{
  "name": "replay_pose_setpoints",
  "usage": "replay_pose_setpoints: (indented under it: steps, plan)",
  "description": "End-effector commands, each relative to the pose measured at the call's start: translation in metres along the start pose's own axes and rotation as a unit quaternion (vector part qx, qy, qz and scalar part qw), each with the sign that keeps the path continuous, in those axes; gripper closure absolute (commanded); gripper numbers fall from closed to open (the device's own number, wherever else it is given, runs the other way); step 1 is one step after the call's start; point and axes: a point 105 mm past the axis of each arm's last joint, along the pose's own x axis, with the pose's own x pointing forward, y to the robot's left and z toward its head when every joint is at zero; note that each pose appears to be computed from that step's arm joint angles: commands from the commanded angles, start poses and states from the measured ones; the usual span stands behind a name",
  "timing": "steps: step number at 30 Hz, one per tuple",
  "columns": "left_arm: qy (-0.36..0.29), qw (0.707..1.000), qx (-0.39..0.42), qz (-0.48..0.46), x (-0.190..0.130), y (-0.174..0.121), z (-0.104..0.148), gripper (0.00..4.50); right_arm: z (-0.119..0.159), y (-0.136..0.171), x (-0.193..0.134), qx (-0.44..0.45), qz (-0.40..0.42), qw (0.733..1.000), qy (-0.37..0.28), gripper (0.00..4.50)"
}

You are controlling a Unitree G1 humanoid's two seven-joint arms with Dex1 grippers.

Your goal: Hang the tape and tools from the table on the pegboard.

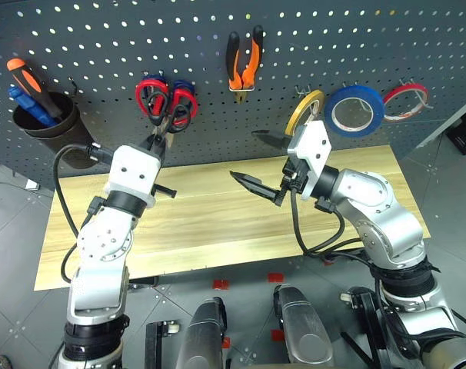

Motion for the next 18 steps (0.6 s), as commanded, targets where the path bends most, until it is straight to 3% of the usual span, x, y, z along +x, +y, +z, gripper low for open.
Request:
replay_pose_setpoints:
  steps: [1,4,11,15,18]
  plan:
    - [-0.01,1.0,0.016,0.014,0.0,0.007,0.004,4.3,0.014,-0.003,-0.002,-0.014,-0.001,0.999,-0.03,0.0]
    - [0.003,1.0,0.017,0.022,0.001,0.007,-0.001,4.3,0.015,-0.004,-0.001,-0.012,-0.003,0.999,-0.034,0.0]
    - [0.059,0.997,-0.015,0.046,-0.005,0.012,-0.025,2.09,0.011,-0.002,-0.001,-0.002,-0.003,1.0,-0.03,0.0]
    - [0.148,0.983,-0.095,0.047,-0.014,0.014,-0.067,0.83,-0.019,0.002,-0.001,-0.037,-0.022,0.998,0.052,0.0]
    - [0.227,0.968,-0.11,0.005,-0.022,0.011,-0.103,0.83,-0.031,0.011,0.004,-0.011,-0.023,0.996,0.091,0.0]
